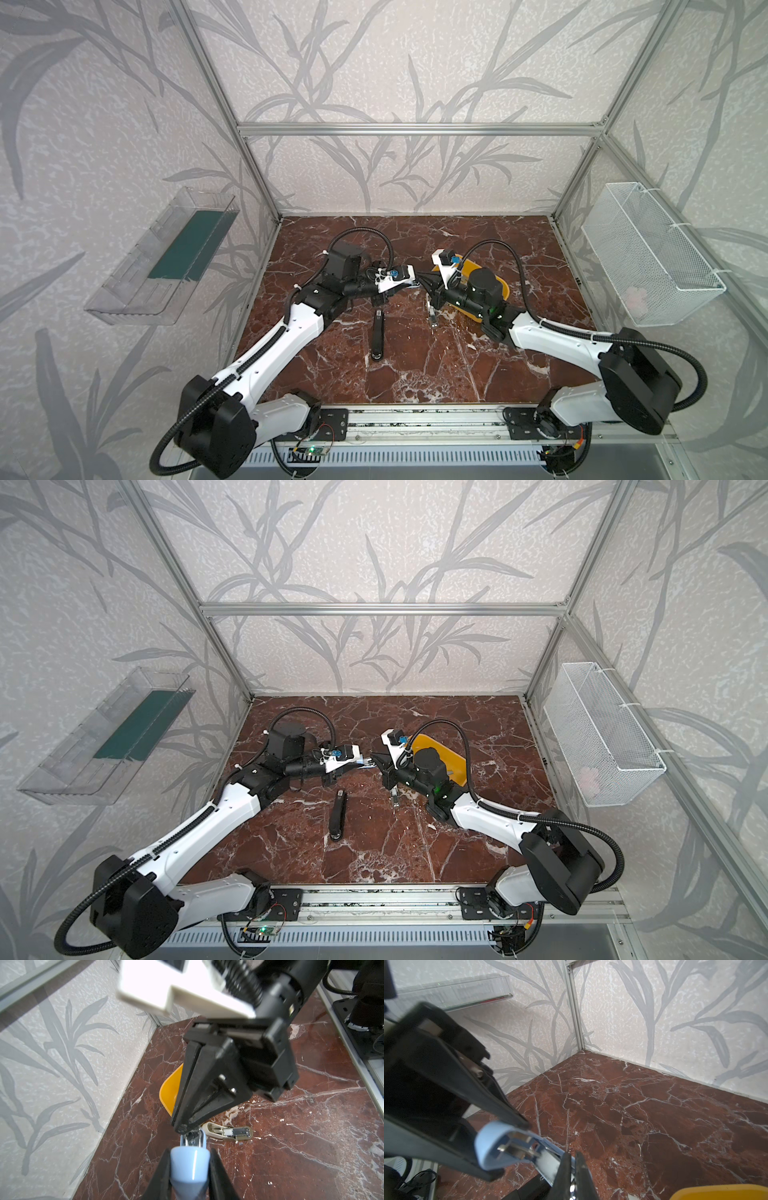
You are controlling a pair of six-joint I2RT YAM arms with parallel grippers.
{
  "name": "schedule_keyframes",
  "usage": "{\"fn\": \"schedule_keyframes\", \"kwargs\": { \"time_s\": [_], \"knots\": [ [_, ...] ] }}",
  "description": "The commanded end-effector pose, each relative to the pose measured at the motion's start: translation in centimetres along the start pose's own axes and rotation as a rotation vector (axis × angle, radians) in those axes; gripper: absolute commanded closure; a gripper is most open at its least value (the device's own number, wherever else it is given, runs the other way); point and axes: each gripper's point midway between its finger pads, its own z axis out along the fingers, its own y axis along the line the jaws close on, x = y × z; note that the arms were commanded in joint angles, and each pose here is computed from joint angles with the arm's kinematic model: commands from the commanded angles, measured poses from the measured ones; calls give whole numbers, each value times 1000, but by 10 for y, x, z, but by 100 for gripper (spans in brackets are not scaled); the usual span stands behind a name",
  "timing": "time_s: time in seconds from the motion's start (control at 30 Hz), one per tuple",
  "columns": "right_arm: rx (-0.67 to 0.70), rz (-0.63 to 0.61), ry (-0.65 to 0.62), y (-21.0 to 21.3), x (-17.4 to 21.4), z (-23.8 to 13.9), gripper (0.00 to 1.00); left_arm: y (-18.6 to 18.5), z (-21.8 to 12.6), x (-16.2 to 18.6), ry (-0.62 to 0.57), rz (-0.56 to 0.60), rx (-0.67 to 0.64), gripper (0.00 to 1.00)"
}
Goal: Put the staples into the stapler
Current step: 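Close the right gripper on the light blue stapler held by the left gripper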
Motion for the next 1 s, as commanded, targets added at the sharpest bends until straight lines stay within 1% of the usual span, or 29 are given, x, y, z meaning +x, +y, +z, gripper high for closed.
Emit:
{"fn": "schedule_keyframes", "kwargs": {
  "time_s": [0.0, 0.2, 0.27, 0.3, 0.37, 0.43, 0.5, 0.53, 0.57, 0.63, 0.7, 0.77, 0.9, 0.97],
  "knots": [
    [-23, 24, 19, 3, 9, 5, 91, 9, -13, -42, -138, 63, -34, 100],
    [-100, 39, -6, 19, 6, 3, 91, 10, -11, -41, -142, 53, -40, 100],
    [-100, 40, -15, 20, 4, 1, 91, 10, -11, -42, -144, 53, -40, 100],
    [-91, 38, -16, 19, 4, 0, 89, 10, -11, -41, -142, 53, -42, 100],
    [-57, 18, -22, 14, 3, -4, 78, 11, -11, -40, -133, 58, -47, 100],
    [-27, -25, -35, 10, 1, -10, 63, 11, -11, -38, -127, 60, -51, 100],
    [-28, -82, -51, 12, 1, -19, 55, 10, -11, -37, -126, 60, -47, 100],
    [-45, -120, -53, 16, 3, -24, 51, 8, -10, -37, -126, 66, -37, 100],
    [-70, -162, -94, 22, -4, -29, 45, 6, -10, -37, -126, 72, -23, 100],
    [-127, -239, -129, 35, -5, -43, 30, -5, -10, -36, -130, 91, 33, 100],
    [-164, -292, -164, 43, -8, -52, 20, -17, -11, -38, -148, 114, 89, 100],
    [-203, -328, -172, 51, -9, -56, 15, -24, -13, -41, -176, 116, 128, 100],
    [-249, -346, -159, 58, -10, -52, 11, -42, -17, -47, -233, 124, 224, 100],
    [-268, -346, -147, 60, -9, -47, 10, -48, -18, -50, -258, 121, 259, 100]
  ]
}}
